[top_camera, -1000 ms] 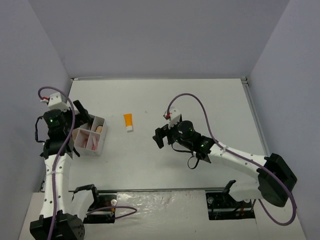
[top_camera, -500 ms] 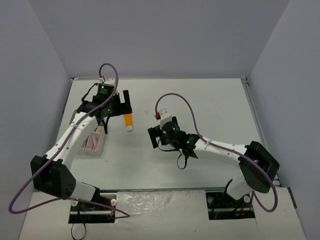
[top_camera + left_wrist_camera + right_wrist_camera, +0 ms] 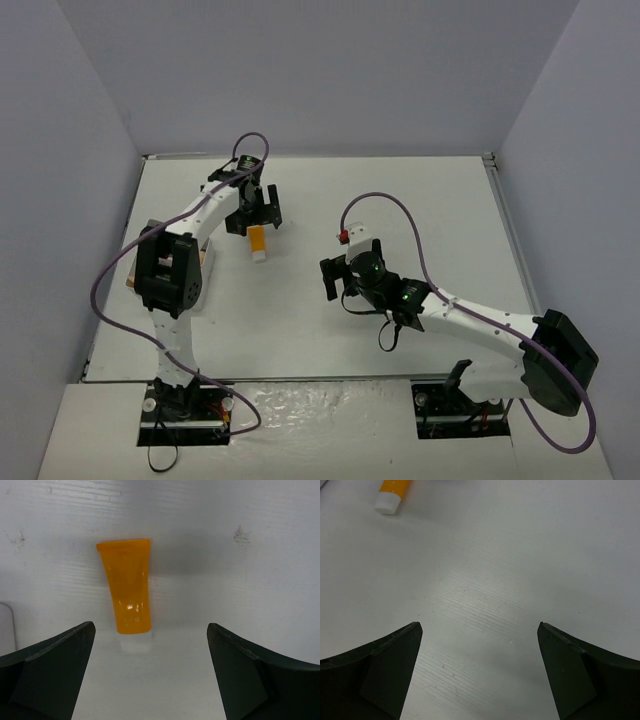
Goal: Organize the makeup
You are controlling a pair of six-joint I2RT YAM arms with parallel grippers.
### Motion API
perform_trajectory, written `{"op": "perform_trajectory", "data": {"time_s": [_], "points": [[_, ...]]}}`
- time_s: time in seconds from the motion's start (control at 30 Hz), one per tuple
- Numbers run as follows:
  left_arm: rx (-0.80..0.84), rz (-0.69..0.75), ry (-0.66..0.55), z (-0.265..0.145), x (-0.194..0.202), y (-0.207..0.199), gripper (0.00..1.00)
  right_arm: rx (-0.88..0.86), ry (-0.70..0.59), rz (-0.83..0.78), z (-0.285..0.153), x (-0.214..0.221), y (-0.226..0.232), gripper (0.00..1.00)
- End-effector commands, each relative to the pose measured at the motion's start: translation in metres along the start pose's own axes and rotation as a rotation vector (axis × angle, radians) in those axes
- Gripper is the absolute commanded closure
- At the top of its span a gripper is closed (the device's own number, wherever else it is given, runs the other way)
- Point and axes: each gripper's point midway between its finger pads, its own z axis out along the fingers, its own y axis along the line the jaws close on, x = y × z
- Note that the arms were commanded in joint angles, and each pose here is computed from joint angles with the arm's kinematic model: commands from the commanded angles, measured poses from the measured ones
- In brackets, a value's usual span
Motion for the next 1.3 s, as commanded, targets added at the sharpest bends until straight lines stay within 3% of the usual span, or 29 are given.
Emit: {"op": "perform_trajectory", "data": {"time_s": [0.0, 0.57, 0.73, 0.83, 0.93, 1.1, 1.27], "points": [[-0.023, -0.040, 0.014, -0.003, -0.018, -0.002, 0.13, 0.024, -0.071, 0.020, -0.008, -0.016, -0.010, 0.03], [-0.152, -0.109, 0.113, 0.049, -0.003, 0.037, 0.34, 0.018, -0.082, 0.021, -0.006, 0.001, -0.017, 0.01], [-0.139, -0.103, 0.116, 0.054, 0.001, 0.036, 0.68, 0.017, -0.082, 0.020, -0.006, 0.001, -0.017, 0.01], [-0.101, -0.103, 0.114, 0.049, 0.003, 0.030, 0.83, 0.019, -0.085, 0.022, -0.006, 0.001, -0.017, 0.01], [-0.062, -0.097, 0.045, 0.023, -0.010, 0.021, 0.93, 0.021, -0.080, 0.021, -0.004, 0.003, -0.018, 0.01], [-0.004, -0.100, -0.127, -0.038, -0.035, 0.011, 0.94, 0.020, -0.085, 0.026, -0.005, 0.002, -0.019, 0.01], [-0.051, -0.105, -0.375, -0.119, -0.048, 0.034, 0.94, 0.011, -0.095, 0.033, -0.006, 0.001, -0.018, 0.01]]}}
